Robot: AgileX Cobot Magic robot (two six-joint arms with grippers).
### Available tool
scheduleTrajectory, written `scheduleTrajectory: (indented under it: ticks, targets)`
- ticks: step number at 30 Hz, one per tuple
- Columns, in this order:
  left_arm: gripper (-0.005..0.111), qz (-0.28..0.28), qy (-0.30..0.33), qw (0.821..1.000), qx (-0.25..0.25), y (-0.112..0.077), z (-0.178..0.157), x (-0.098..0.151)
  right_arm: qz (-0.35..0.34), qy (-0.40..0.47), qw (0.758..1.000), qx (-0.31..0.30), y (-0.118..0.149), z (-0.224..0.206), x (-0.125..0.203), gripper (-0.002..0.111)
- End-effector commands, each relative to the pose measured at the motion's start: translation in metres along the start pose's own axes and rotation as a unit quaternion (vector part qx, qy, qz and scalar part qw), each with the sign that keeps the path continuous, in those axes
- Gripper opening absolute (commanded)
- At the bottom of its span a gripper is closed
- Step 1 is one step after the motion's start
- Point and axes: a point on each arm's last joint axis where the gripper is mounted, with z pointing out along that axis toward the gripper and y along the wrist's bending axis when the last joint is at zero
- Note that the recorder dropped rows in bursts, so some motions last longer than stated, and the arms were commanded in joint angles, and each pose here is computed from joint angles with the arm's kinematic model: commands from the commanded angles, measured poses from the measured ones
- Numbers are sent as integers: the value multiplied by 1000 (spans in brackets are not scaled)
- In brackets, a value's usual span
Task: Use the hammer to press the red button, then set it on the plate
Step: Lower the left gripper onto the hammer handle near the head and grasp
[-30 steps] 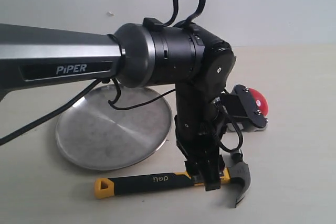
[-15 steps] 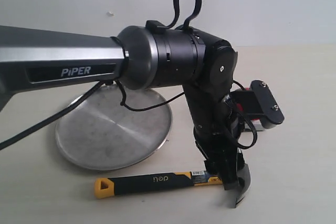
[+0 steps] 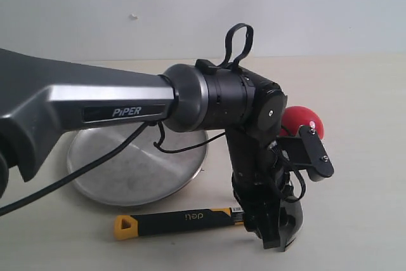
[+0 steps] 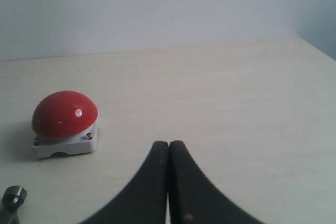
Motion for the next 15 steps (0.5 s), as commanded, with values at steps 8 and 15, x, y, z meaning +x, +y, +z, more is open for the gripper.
scheduleTrajectory:
  ticks: [8,15]
  targets:
    - [55,-7,29,999,26,-4,16,4,-5,-7,1000,3,0,0,0,0]
    - [15,-6,24,999,21,-3,16,3,-5,-7,1000,3,0,0,0,0]
